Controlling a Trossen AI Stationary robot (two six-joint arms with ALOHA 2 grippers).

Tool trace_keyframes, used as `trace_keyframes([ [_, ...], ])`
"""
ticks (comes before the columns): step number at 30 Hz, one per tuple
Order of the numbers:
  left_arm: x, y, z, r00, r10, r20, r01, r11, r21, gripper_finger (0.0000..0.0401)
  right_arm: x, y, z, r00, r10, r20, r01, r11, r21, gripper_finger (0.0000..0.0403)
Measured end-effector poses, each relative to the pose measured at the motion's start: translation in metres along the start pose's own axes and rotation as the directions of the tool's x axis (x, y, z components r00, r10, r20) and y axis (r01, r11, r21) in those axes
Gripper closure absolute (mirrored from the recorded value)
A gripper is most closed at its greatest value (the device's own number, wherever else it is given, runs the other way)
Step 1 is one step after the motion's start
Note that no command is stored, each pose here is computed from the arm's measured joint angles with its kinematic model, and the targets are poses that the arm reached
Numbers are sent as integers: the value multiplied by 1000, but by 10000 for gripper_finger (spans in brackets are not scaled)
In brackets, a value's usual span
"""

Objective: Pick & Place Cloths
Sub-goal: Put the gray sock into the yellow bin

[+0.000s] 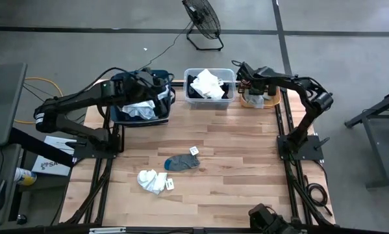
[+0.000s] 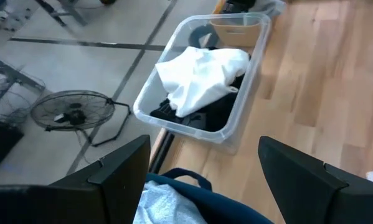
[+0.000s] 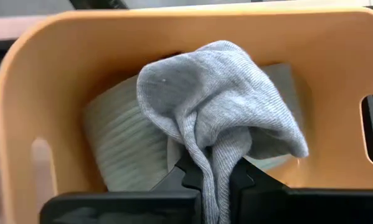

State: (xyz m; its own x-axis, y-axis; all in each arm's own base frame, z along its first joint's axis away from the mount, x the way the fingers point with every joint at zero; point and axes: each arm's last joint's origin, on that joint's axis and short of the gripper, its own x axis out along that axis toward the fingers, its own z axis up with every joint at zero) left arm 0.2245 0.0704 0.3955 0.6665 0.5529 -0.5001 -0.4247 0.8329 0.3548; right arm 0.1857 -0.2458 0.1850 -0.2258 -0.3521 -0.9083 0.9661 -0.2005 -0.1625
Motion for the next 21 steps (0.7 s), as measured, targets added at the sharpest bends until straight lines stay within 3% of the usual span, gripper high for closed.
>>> trace_keyframes([
  [14, 1, 1, -1, 1000, -12, -4, 12, 1000, 8, 108, 22, -32, 23, 998, -28, -55, 34, 993, 116, 396],
  [21, 1, 1, -1, 1000, -12, -4, 12, 1000, 8, 108, 24, -31, 32, 999, 39, -12, -36, 974, 225, 395],
])
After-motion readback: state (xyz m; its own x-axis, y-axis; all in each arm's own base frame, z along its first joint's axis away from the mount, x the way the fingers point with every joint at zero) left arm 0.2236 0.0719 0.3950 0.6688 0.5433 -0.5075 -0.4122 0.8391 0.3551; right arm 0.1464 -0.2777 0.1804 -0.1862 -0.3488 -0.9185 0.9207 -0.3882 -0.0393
